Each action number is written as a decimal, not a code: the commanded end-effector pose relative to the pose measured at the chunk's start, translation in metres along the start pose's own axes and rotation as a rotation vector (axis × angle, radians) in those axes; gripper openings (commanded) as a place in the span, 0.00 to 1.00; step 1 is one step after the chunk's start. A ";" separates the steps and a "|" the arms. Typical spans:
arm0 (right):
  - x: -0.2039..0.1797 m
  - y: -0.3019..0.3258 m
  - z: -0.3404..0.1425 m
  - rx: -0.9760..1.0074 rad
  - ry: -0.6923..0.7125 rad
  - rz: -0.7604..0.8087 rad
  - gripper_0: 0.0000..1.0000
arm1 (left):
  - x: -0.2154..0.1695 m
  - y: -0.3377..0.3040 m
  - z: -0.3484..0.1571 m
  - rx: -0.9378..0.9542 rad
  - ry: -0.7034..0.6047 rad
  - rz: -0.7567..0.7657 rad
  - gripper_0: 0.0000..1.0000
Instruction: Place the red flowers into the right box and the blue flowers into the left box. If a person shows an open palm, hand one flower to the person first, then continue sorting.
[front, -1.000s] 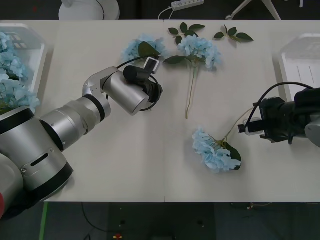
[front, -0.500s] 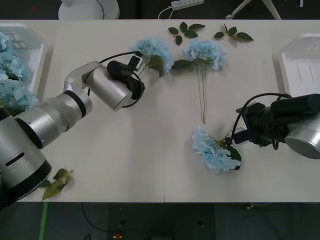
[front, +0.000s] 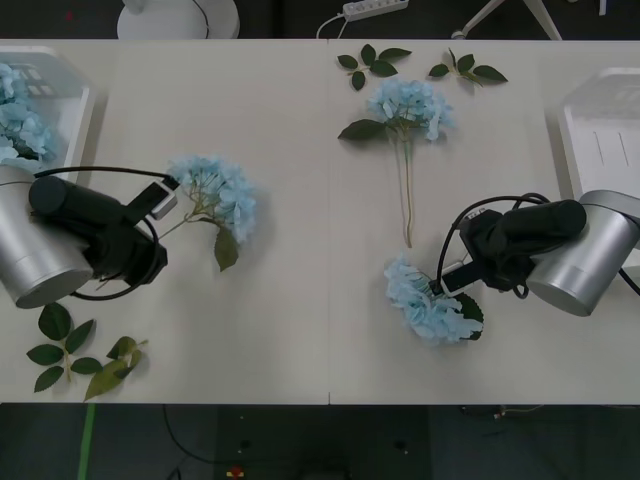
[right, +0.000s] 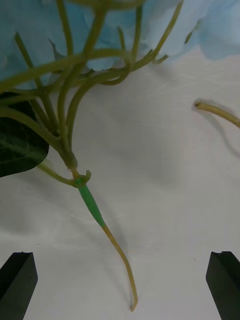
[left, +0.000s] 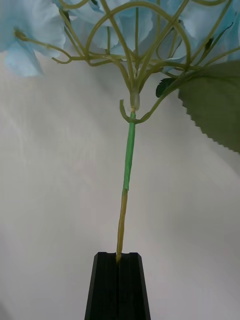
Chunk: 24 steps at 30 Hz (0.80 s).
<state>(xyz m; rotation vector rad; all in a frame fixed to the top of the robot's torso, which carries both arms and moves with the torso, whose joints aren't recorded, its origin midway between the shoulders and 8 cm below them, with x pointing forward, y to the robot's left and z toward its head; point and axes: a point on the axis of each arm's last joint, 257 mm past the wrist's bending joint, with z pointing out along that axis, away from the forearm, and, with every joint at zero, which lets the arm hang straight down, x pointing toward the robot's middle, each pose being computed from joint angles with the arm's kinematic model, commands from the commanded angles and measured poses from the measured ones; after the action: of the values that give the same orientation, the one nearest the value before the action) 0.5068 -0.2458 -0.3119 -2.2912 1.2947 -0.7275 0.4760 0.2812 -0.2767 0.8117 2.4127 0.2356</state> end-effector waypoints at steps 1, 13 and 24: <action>-0.013 -0.026 0.004 0.032 -0.003 -0.056 1.00 | 0.044 0.015 -0.012 -0.018 0.053 -0.093 0.00; -0.021 -0.019 0.015 0.012 0.017 -0.137 1.00 | 0.054 0.014 -0.009 -0.045 0.035 -0.050 1.00; -0.021 -0.019 0.030 -0.014 0.034 -0.140 0.28 | 0.005 -0.032 -0.006 0.151 0.167 -0.208 1.00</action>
<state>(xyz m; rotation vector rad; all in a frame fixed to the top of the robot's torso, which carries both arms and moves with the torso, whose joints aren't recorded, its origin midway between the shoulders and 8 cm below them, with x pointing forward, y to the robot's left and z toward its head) 0.5185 -0.2426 -0.3341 -2.4095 1.2248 -0.8034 0.4302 0.2935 -0.3066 0.6695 2.6549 0.1364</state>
